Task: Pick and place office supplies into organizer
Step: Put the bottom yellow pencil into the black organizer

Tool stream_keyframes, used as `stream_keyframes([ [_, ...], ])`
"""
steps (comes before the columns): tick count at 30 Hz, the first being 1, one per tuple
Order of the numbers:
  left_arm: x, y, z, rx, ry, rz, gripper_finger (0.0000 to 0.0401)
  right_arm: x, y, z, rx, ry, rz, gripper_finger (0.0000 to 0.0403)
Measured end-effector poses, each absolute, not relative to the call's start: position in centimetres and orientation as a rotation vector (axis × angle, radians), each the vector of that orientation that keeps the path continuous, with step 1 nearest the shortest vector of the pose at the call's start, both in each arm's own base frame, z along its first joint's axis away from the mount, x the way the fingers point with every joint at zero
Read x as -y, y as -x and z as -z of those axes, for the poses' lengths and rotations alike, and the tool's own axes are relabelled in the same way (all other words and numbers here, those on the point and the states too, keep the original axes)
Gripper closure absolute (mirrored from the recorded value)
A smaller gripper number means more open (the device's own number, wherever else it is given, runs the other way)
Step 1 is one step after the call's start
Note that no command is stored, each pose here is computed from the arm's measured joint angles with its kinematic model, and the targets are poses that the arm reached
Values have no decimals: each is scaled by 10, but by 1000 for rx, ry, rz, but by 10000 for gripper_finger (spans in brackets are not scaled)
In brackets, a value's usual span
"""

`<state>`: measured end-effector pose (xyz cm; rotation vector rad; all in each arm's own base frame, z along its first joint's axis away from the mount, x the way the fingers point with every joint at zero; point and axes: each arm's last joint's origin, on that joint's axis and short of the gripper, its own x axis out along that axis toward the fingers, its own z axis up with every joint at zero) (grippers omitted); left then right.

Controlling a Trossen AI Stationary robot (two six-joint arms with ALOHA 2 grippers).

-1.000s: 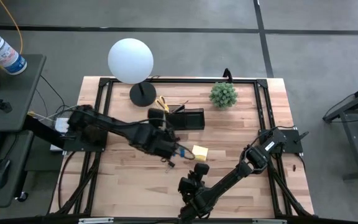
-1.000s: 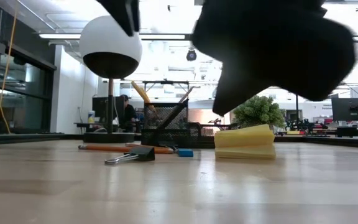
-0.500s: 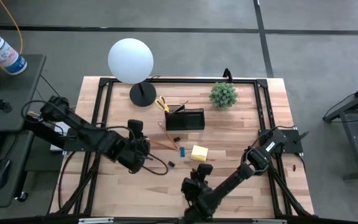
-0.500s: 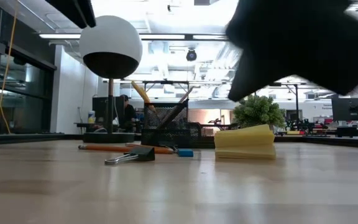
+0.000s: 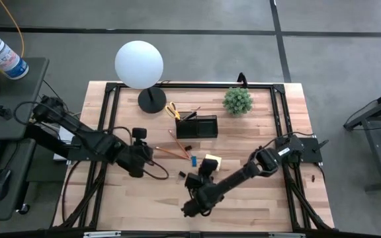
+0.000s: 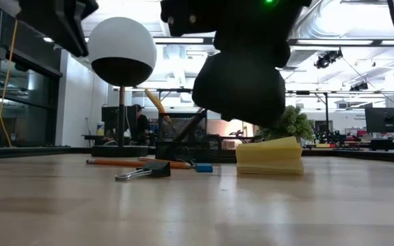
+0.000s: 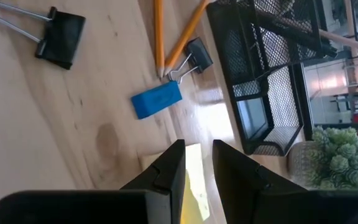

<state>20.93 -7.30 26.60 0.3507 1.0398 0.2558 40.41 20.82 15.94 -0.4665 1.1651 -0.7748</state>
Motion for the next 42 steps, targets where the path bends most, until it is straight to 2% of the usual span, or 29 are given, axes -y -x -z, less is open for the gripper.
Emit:
stream_keyframes([
  [8,38,-189,-263,-802,-291,-96,384,-203,-407,-158,-1206,471,748,325],
  [12,13,-186,-255,-865,-333,-92,399,-204,-408,-158,-1212,462,736,325],
  [17,-9,-194,-237,-961,-324,23,390,-205,-410,-158,-1191,454,734,325],
  [23,-26,-207,-199,-1137,-344,-62,389,-208,-409,-158,-1173,465,733,325],
  [29,-26,-214,-169,-1130,-424,14,389,-216,-405,-158,-1159,478,719,325],
  [33,-28,-214,-163,-1167,-450,34,389,-221,-402,-158,-1153,482,709,325],
  [42,-44,-207,-161,-1195,-293,49,389,-226,-401,-158,-1128,477,705,325],
])
